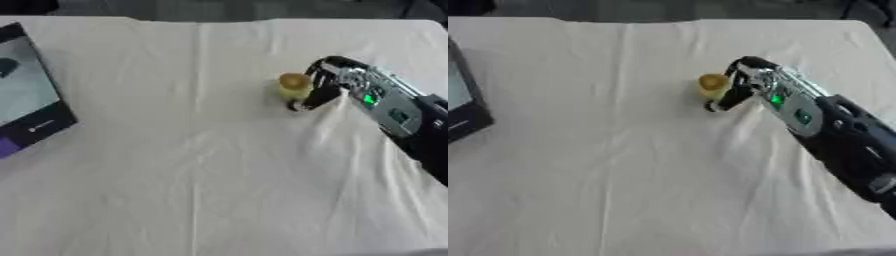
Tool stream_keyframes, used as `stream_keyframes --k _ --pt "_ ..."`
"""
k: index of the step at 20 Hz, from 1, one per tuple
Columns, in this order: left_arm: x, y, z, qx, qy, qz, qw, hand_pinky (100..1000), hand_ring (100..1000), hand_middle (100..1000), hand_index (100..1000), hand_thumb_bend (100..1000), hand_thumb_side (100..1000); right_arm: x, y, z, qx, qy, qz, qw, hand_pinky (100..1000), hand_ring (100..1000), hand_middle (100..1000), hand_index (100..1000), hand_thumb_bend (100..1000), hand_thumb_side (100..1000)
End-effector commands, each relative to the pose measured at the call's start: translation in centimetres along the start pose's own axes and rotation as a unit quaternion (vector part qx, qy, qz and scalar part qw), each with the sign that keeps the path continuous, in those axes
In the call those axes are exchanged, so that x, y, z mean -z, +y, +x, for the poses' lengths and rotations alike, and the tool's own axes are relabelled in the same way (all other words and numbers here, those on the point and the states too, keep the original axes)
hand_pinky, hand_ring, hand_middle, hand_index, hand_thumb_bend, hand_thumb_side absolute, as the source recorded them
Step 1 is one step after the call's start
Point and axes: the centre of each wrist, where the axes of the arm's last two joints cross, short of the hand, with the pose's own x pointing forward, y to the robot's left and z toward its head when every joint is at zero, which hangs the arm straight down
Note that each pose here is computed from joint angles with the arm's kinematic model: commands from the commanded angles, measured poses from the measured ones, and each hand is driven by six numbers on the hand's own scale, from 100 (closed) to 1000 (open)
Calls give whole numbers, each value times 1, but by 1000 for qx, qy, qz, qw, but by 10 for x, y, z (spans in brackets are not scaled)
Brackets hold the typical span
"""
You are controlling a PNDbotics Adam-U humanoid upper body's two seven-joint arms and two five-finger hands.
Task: Pick up the objects with one hand, pass them to the other hand, and then place them into the box on the other side of the table.
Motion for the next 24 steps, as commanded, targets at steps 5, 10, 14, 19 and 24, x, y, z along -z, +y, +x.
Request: stream_keyframes --k 5,10,14,19,24 --pt "3 11 3 7 -8 10 1000 807 666 627 699 701 418 -2 -13 0 19 3 -27 999 831 665 595 752 475 219" --pt "3 10 3 6 -7 9 1000 807 666 627 699 698 419 -2 -13 0 24 3 -29 999 824 656 586 741 463 174" --pt "3 11 3 7 -6 10 1000 807 667 627 699 697 419 -3 -16 1 33 1 -38 999 810 632 562 685 446 127" --pt "3 11 3 7 -7 11 1000 808 667 627 699 697 418 -6 -20 0 53 -3 -48 997 775 611 535 639 443 112" --pt "2 12 2 8 -6 11 1000 808 667 627 700 696 418 -11 -26 -1 72 -9 -58 996 766 600 524 606 432 100"
